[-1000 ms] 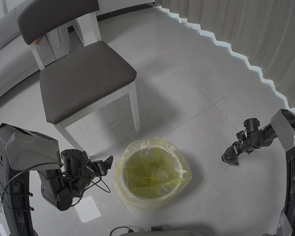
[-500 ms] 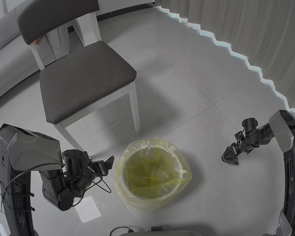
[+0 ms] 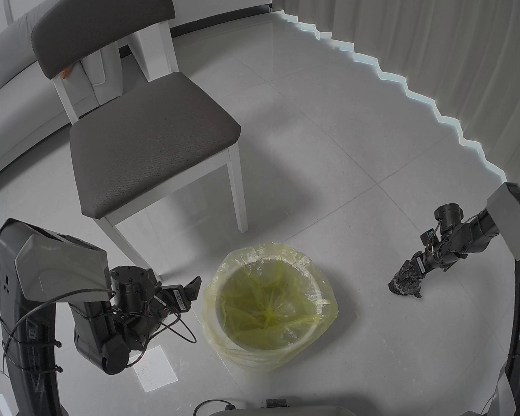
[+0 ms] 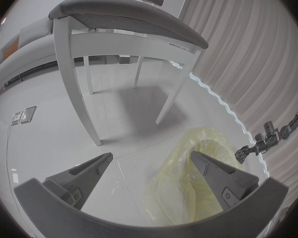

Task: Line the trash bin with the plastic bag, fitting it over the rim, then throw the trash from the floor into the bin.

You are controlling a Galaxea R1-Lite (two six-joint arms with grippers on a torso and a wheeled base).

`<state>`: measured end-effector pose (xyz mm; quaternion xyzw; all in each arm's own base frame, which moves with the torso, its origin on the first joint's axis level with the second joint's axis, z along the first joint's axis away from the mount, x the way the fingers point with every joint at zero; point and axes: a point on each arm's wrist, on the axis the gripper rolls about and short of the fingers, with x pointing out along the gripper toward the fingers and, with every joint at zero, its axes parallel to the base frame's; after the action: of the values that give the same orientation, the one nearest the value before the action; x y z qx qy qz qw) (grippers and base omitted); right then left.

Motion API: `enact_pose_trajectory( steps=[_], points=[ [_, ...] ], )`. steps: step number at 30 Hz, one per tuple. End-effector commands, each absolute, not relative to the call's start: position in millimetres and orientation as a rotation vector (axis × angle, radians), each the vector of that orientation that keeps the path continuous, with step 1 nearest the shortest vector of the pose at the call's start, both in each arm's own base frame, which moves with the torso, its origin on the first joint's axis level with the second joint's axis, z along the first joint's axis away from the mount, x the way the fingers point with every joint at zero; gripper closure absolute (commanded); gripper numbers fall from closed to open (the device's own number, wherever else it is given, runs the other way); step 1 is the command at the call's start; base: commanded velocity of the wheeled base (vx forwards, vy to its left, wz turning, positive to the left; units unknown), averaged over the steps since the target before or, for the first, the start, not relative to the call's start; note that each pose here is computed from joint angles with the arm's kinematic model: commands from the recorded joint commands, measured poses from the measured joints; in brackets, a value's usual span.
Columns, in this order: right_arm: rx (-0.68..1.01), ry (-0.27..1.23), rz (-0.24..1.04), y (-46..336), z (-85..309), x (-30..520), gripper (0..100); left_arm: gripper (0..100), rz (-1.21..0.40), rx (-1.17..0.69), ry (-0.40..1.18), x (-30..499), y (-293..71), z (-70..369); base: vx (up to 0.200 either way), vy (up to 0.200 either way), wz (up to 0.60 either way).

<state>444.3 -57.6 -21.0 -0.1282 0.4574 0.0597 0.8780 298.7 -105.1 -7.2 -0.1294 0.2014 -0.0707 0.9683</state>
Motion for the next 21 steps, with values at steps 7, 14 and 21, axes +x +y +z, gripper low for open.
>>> enact_pose_trajectory(
  steps=[7,14,21],
  points=[
    [-0.329,0.694,0.239,-5,112,368,100,0,-0.146,-0.257,0.42,298,-107,-19,0.0,0.0,0.0],
    [-0.398,0.526,0.486,83,163,317,100,0,-0.148,-0.256,0.418,296,-108,-24,0.0,0.0,0.0],
    [-0.38,0.487,0.71,175,151,295,100,0,-0.142,-0.249,0.416,294,-111,-24,0.0,0.0,0.0]
  ],
)
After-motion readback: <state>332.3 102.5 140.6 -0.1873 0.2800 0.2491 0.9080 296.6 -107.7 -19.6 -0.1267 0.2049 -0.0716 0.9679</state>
